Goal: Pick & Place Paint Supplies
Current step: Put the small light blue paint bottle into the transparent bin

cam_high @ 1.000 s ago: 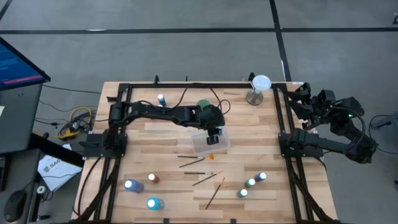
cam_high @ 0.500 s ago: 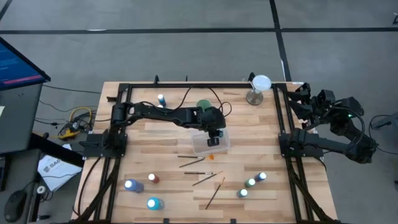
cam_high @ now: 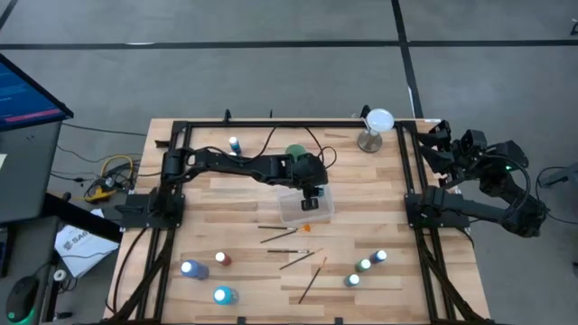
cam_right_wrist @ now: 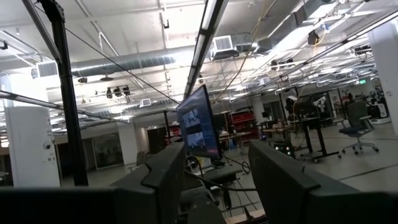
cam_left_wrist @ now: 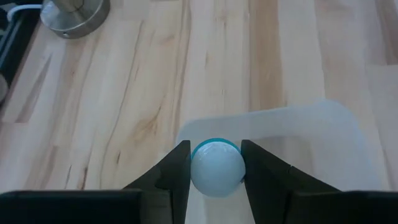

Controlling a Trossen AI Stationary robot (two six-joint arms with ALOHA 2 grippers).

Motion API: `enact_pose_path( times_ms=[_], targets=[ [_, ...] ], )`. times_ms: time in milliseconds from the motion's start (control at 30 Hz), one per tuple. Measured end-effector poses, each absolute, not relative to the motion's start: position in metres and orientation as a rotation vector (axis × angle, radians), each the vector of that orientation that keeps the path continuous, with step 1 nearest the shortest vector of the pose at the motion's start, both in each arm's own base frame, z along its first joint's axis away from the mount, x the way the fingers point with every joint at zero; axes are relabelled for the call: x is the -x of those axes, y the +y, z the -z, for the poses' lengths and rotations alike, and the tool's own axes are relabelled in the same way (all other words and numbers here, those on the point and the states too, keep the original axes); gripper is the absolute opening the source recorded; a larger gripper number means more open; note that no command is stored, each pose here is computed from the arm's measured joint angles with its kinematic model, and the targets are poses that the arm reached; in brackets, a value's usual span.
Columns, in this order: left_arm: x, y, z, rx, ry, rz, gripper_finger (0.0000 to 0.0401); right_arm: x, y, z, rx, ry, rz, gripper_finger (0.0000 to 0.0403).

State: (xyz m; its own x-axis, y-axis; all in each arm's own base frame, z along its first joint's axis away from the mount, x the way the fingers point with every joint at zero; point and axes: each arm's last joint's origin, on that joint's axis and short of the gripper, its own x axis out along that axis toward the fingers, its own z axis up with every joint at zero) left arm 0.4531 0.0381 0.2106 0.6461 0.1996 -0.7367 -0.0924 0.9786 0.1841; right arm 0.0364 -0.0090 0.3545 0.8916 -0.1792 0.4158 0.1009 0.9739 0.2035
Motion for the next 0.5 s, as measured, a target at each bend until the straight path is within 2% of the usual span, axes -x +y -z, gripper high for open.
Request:
enact_pose_path(
  times_ms=[500],
  targets=[
    [-0.457,0.038,-0.200,-0.141,0.866,-0.151,0.0124,-0.036,-0.009,-0.354,-0.183,-0.448,0.145,0.0172]
  ],
)
